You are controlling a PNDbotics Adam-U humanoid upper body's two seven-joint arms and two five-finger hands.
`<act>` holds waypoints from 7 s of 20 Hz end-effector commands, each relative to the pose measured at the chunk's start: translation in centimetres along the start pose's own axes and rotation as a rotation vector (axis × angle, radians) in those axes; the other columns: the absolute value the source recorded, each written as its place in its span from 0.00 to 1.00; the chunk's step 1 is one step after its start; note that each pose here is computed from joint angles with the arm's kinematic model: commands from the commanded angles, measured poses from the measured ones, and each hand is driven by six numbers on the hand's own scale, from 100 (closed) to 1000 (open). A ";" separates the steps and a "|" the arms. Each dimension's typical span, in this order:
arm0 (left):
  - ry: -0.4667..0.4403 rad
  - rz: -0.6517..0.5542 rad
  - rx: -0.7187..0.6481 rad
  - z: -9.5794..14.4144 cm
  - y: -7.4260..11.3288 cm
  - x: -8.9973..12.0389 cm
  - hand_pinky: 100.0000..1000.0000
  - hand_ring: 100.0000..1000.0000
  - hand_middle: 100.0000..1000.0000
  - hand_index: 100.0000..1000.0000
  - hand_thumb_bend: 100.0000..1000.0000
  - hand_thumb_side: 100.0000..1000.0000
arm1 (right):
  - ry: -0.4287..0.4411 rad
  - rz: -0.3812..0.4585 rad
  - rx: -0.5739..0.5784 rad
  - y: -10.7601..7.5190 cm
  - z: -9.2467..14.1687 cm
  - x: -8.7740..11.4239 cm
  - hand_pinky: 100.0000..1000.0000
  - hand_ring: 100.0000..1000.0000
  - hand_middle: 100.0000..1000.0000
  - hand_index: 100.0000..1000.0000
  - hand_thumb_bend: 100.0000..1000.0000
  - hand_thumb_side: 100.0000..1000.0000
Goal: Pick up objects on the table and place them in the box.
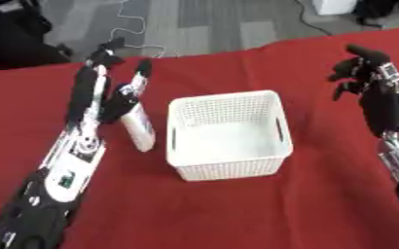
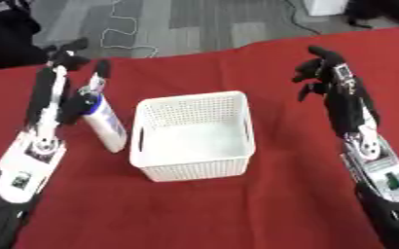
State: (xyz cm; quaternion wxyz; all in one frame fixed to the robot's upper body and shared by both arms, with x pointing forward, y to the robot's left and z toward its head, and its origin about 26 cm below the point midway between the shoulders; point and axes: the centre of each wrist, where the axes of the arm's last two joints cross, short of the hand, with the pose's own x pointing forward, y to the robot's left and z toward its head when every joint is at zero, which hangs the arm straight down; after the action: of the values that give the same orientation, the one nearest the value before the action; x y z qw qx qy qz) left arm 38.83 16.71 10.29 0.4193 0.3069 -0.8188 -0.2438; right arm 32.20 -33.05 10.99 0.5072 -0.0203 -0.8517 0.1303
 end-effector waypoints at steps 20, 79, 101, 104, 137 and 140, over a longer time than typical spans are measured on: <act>0.031 -0.053 0.034 0.2 -0.9 0.2 0.70 0.71 0.80 0.95 0.27 1.00 | -0.010 0.016 0.007 -0.2 0.0 0.1 0.30 0.55 0.55 0.87 0.09 1.00; 0.306 -0.072 -0.125 4.9 -1.8 -1.5 0.70 0.72 0.82 1.00 0.20 1.00 | 0.025 0.011 0.007 -0.6 0.8 -0.6 0.29 0.55 0.55 0.87 0.11 1.00; 0.228 -0.114 -0.105 3.0 -1.9 -2.7 0.72 0.73 0.82 0.97 0.20 1.00 | 0.022 0.002 0.009 -0.6 0.7 -0.6 0.29 0.55 0.55 0.87 0.11 1.00; 0.229 -0.124 -0.107 2.6 -2.0 -2.8 0.72 0.73 0.81 0.97 0.19 1.00 | 0.024 0.000 0.009 -0.6 0.7 -0.7 0.29 0.55 0.55 0.87 0.11 1.00; 0.160 -0.130 0.069 1.5 -0.2 -2.6 0.00 0.00 0.00 0.12 0.06 0.66 | 0.043 -0.009 0.004 -0.8 1.0 -1.0 0.29 0.55 0.54 0.87 0.11 1.00; 0.101 -0.104 0.135 0.1 1.2 -1.0 0.00 0.00 0.00 0.11 0.06 0.66 | 0.044 -0.010 0.002 -0.8 1.0 -1.0 0.29 0.55 0.54 0.87 0.11 1.00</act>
State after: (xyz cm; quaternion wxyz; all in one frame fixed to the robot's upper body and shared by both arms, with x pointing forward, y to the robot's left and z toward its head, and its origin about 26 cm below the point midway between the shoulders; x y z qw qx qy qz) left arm 38.65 17.71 8.43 0.4528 0.3795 -0.7792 -0.2094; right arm 31.82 -33.76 9.14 0.5343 -0.0121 -0.8358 0.1260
